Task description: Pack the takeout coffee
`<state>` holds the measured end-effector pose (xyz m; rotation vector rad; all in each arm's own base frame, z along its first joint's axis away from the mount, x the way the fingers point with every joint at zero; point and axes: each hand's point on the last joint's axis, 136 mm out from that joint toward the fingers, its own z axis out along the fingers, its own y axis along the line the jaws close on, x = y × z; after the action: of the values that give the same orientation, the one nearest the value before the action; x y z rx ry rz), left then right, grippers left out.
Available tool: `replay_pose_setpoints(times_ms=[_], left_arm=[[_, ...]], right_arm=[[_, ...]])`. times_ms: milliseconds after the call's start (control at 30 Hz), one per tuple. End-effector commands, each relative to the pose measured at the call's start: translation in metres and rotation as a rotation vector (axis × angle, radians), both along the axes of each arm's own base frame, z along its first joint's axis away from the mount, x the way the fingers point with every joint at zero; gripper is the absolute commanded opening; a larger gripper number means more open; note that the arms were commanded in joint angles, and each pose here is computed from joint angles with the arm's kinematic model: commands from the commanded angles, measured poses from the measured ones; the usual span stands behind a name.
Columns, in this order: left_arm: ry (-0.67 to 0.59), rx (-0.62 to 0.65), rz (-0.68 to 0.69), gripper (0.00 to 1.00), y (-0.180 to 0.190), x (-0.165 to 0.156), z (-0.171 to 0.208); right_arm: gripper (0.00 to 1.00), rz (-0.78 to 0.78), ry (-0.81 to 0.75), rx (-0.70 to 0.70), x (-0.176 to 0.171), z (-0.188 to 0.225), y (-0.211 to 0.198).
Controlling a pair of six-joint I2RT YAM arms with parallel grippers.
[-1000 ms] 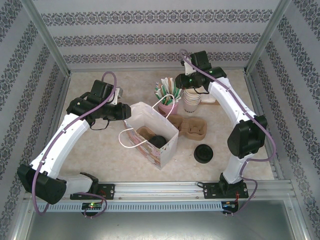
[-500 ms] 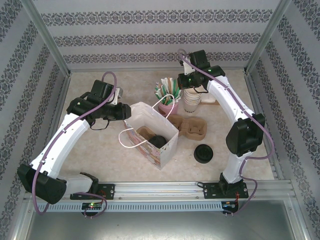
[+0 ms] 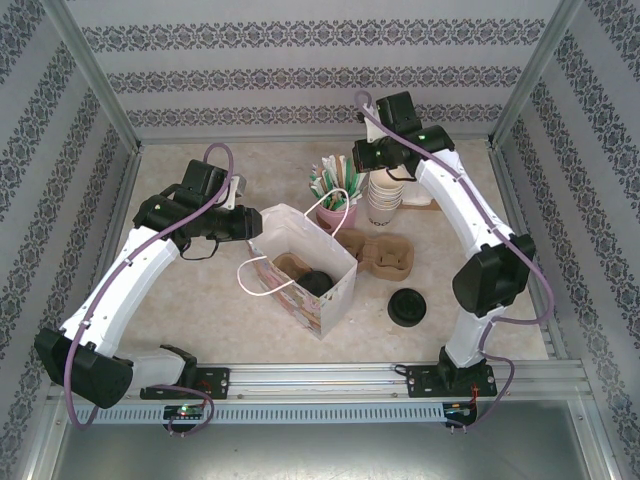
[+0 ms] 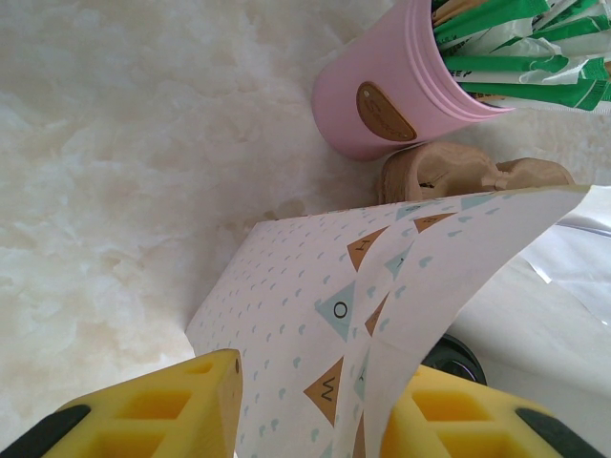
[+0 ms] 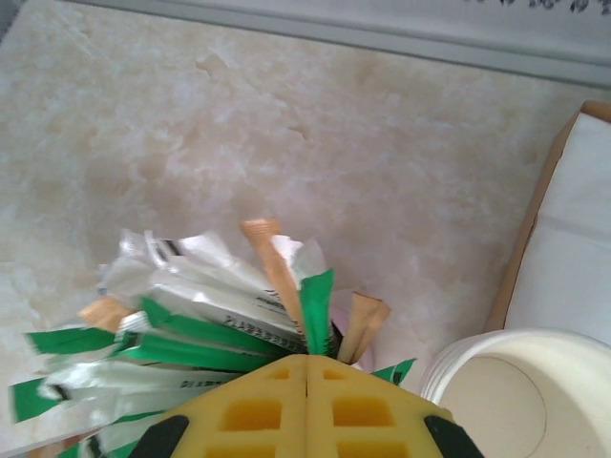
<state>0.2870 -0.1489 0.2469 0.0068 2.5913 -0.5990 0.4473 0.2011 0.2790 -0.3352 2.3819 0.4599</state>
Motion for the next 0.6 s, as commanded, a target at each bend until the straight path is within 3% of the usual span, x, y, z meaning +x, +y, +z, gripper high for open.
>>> replay_pose_setpoints(times_ms=[0,333,567], left_arm=[[0.011,0.029,-0.025,0.38,0.0,-0.007,-0.003],[0.008,0.025,-0.025,0.38,0.0,-0.008,-0.004],[-0.003,0.025,-0.021,0.38,0.001,-0.009,-0.001]], right_arm=[[0.0,-0.023,-0.105,0.059,-0.018,0.063,-0.003],[0.0,-0.081,-0.414,0.179,-0.082,0.206,-0.026],[0.0,-0.023,-0.636,0.335,-0.164,0.292,-0.034]])
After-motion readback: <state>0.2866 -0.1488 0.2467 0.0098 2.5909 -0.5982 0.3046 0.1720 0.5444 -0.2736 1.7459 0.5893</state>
